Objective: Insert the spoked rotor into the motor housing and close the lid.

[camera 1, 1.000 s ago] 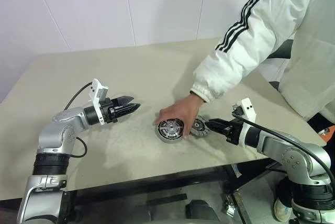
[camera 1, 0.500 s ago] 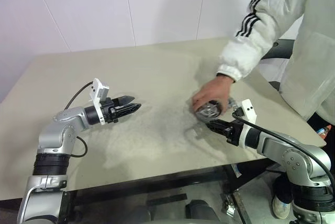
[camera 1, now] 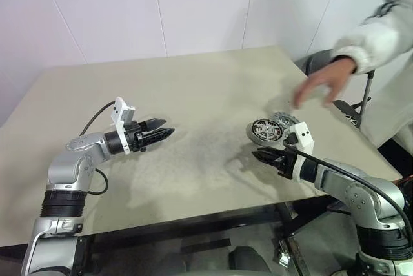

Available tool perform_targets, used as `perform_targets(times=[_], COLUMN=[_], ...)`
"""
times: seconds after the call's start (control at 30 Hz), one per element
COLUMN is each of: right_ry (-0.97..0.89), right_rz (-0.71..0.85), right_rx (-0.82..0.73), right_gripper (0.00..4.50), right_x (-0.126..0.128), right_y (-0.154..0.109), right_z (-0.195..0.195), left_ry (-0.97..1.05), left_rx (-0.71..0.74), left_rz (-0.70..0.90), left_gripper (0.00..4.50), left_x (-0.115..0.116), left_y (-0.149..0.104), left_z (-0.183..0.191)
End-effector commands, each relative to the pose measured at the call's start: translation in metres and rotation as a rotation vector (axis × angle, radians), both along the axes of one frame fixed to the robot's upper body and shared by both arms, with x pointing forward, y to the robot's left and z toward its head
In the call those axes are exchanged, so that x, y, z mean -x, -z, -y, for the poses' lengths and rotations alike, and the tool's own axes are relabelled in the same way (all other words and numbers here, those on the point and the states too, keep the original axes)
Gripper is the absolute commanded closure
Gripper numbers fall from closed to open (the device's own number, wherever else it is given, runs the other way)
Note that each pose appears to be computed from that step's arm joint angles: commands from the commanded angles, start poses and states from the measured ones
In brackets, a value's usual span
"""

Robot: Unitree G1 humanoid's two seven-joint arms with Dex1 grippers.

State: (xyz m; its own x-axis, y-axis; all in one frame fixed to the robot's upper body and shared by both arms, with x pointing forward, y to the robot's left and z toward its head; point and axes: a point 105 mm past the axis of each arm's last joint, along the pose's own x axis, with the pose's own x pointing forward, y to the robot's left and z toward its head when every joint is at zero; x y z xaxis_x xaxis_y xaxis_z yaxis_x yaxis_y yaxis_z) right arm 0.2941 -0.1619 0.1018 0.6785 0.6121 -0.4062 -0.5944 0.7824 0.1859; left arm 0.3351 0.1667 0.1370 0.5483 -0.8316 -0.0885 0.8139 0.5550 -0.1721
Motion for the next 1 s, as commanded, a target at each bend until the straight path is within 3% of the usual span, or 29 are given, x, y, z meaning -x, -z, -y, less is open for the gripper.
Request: perform_targets(times=[0.03, 0.2, 0.37, 0.53, 0.7, 0.8, 0.97, 1.0], right_ry=[-0.089, -0.203, -0.309, -0.371, -0.470, -0.521, -0.713, -0.753], right_rz=[0.185, 0.344, 0.379, 0.353, 0.293, 0.264, 0.115, 0.092], right_rx=[0.168, 0.330, 0.579, 0.652, 0.638, 0.642, 0.673, 0.681], right_gripper=[3.35, 3.35, 3.35, 3.35, 3.35, 2.77, 1.08, 1.08], right_x=[-0.016, -0.052, -0.097, -0.122, -0.127, -0.126, -0.106, -0.102], right_y=[-0.026, -0.057, -0.050, -0.053, -0.072, -0.075, -0.061, -0.057], right_z=[-0.003, -0.003, 0.017, 0.028, 0.026, 0.024, 0.022, 0.022], left_ry=[0.006, 0.011, 0.016, -0.008, -0.086, -0.108, -0.111, -0.116], left_rx=[0.001, 0.002, 0.014, 0.026, 0.034, 0.033, 0.033, 0.033], left_rz=[0.043, 0.048, 0.057, 0.058, 0.023, 0.015, 0.011, 0.010], left_gripper=[1.71, 1.71, 1.71, 1.71, 1.71, 1.71, 1.71, 1.71], left_x=[0.000, -0.003, -0.003, 0.002, 0.016, 0.022, 0.029, 0.030], left_y=[-0.013, -0.014, -0.016, -0.015, -0.004, -0.003, -0.002, -0.002], left_z=[0.000, 0.004, 0.011, 0.010, -0.005, -0.008, -0.005, -0.006])
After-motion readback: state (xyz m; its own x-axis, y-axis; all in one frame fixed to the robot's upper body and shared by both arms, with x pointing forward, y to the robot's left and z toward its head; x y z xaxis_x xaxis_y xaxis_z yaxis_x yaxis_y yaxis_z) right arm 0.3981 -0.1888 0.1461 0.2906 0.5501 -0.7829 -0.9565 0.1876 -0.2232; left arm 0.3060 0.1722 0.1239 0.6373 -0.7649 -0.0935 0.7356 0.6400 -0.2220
